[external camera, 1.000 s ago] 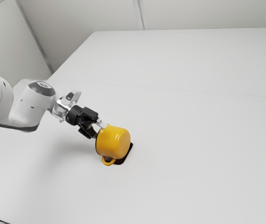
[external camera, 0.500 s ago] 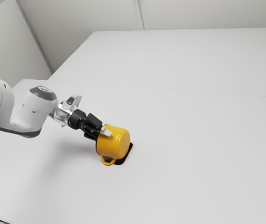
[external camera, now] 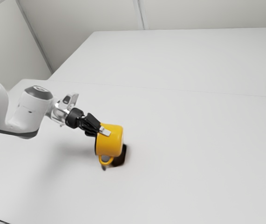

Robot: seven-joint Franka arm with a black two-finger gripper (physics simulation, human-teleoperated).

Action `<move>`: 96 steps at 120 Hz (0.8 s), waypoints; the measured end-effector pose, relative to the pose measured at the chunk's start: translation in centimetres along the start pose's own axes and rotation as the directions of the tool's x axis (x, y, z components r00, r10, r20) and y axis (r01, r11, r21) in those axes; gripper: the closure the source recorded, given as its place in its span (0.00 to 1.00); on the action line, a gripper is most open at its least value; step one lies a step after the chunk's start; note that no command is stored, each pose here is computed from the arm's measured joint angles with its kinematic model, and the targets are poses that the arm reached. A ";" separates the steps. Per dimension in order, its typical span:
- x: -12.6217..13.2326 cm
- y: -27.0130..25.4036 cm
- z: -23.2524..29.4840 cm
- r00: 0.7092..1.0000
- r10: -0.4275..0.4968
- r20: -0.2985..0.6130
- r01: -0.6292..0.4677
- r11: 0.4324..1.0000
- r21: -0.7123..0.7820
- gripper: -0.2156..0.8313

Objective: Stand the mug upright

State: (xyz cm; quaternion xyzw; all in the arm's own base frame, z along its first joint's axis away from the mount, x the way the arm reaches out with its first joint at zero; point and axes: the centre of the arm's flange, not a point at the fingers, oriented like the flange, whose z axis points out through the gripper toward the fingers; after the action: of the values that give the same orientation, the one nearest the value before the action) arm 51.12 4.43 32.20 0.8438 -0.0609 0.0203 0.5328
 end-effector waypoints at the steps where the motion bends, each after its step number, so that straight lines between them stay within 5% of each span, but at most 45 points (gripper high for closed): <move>1: 0.0 0.2 -0.1 1.000 0.003 -0.003 -0.003 1.000 0.002 0.93; 27: 1.1 4.4 -3.8 0.997 0.060 -0.053 -0.050 0.985 0.167 0.94; 45: 1.5 5.9 -5.4 1.000 0.030 -0.004 -0.027 0.939 0.344 0.94; 68: 1.3 6.5 -6.1 0.992 -0.103 0.078 0.046 0.844 0.534 0.94; 96: 1.4 5.5 -5.3 0.949 -0.302 0.094 0.159 0.714 0.682 0.94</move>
State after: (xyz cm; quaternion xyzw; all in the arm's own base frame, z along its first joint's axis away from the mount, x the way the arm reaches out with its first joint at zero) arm 51.99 6.76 39.59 0.9764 0.0036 -0.1106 0.1855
